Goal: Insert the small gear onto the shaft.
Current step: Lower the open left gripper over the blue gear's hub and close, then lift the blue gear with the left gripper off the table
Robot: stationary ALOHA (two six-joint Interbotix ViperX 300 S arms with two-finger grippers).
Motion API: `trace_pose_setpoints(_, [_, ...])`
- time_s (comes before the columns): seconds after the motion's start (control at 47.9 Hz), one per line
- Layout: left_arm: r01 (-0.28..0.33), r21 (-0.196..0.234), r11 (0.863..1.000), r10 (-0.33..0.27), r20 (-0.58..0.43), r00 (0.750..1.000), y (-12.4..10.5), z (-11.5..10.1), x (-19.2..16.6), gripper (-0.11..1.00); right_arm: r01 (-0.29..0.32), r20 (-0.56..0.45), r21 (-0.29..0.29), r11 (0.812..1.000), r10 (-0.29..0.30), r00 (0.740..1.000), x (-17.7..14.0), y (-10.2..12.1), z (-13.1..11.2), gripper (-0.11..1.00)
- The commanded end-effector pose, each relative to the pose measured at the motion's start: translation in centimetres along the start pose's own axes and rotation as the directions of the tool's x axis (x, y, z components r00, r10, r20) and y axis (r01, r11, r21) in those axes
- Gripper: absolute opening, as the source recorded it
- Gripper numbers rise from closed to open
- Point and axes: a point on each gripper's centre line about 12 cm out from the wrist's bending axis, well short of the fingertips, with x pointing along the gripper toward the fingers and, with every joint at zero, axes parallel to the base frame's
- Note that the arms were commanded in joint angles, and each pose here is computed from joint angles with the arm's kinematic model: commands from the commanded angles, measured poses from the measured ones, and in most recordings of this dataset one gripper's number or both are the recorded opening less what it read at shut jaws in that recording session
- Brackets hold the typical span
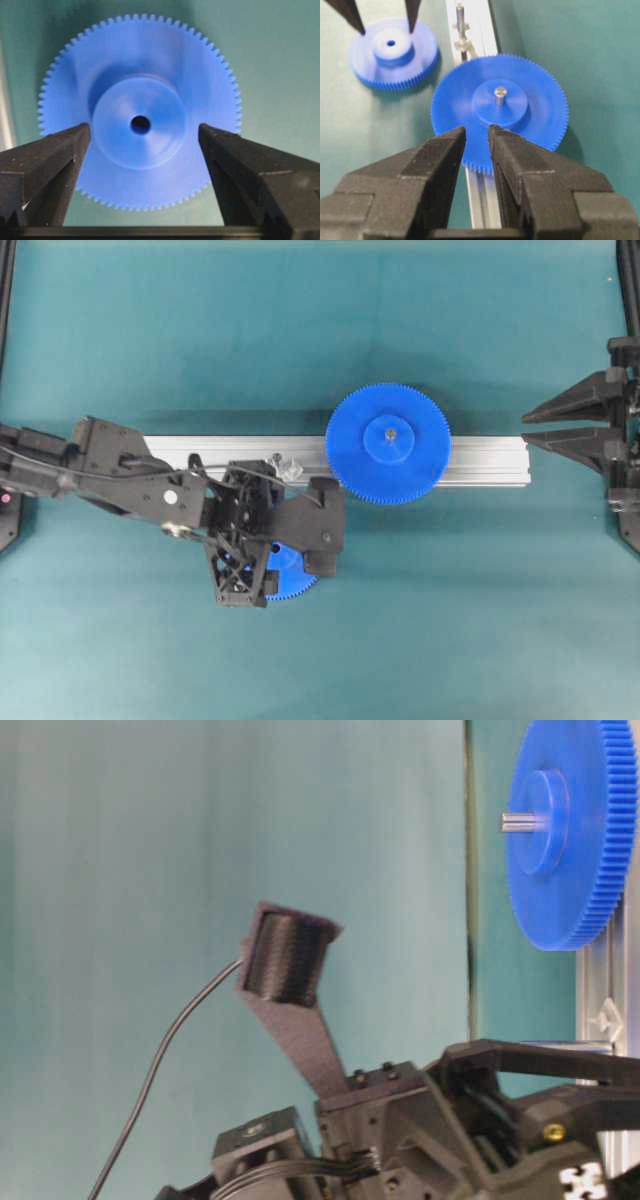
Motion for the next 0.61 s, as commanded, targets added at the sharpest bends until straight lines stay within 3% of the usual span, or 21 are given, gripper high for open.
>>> trace_pose_setpoints(0.0, [0.003,0.004,1.000,-0.003,0.031,1.000,-0.24,0.93,-0.63,0.89,0.000,0.015,0.003,1.000,0.000,1.000,-0.25,0.01,0.43,0.38])
trace_pose_setpoints(0.585, [-0.004,0.011,1.000,0.004,0.010,1.000,0.01,0.68,0.35,0.90,-0.002,0.020,0.002,1.000,0.002,1.000,-0.52,0.04,0.47,0.38])
